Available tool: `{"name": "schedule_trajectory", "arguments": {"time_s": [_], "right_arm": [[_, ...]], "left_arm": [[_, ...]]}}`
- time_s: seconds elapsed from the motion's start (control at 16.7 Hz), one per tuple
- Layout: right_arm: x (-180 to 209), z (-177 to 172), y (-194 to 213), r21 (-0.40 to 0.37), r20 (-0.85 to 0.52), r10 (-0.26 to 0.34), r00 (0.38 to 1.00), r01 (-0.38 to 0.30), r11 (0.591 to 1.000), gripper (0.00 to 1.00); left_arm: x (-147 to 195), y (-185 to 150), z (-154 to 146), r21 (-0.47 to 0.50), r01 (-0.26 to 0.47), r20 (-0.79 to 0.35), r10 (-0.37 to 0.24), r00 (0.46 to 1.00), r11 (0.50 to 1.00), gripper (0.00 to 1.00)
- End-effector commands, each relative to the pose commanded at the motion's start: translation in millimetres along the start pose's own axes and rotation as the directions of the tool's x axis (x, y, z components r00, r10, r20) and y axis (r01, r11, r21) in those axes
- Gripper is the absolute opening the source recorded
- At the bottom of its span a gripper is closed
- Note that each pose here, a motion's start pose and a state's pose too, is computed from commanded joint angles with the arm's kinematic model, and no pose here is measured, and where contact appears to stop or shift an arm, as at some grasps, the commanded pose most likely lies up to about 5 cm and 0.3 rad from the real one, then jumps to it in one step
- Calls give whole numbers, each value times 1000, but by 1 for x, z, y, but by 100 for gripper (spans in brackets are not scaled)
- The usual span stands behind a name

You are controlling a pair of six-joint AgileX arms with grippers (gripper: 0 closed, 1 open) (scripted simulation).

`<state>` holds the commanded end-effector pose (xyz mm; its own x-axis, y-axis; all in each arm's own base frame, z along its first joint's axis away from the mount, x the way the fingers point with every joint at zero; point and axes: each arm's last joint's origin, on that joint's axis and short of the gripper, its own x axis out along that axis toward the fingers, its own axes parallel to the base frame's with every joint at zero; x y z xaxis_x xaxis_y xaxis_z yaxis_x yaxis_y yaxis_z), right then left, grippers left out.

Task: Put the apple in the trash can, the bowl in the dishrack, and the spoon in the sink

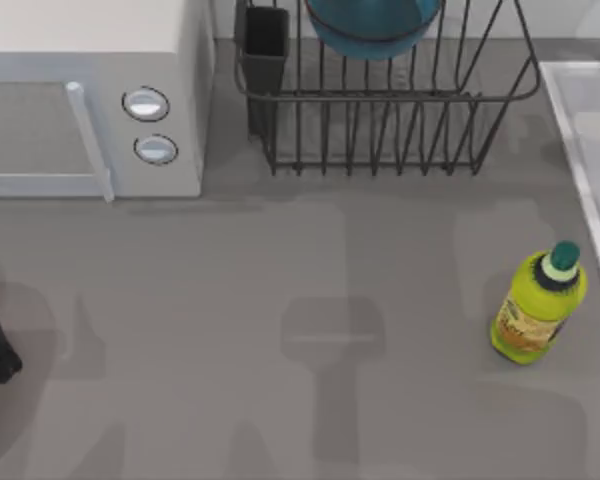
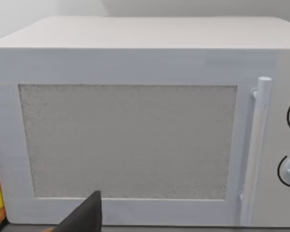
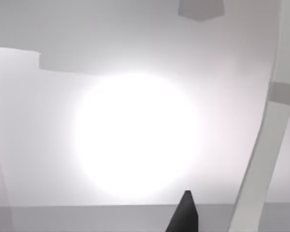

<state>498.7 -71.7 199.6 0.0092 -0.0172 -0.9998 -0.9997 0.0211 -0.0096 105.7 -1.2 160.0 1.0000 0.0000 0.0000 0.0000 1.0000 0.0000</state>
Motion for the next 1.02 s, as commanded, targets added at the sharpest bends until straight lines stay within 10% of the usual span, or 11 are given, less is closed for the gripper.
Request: {"name": "schedule_trajectory", "arguments": {"time_s": [0.9,1.02], "right_arm": [[45,3,0,-7,0,9,1000,-9,1000,0],[45,3,0,-7,0,9,1000,-9,1000,15]], "left_arm": [[0,0,0,0,0,0,0,1000,1000,100],[0,0,0,0,0,0,0,1000,1000,100]]}}
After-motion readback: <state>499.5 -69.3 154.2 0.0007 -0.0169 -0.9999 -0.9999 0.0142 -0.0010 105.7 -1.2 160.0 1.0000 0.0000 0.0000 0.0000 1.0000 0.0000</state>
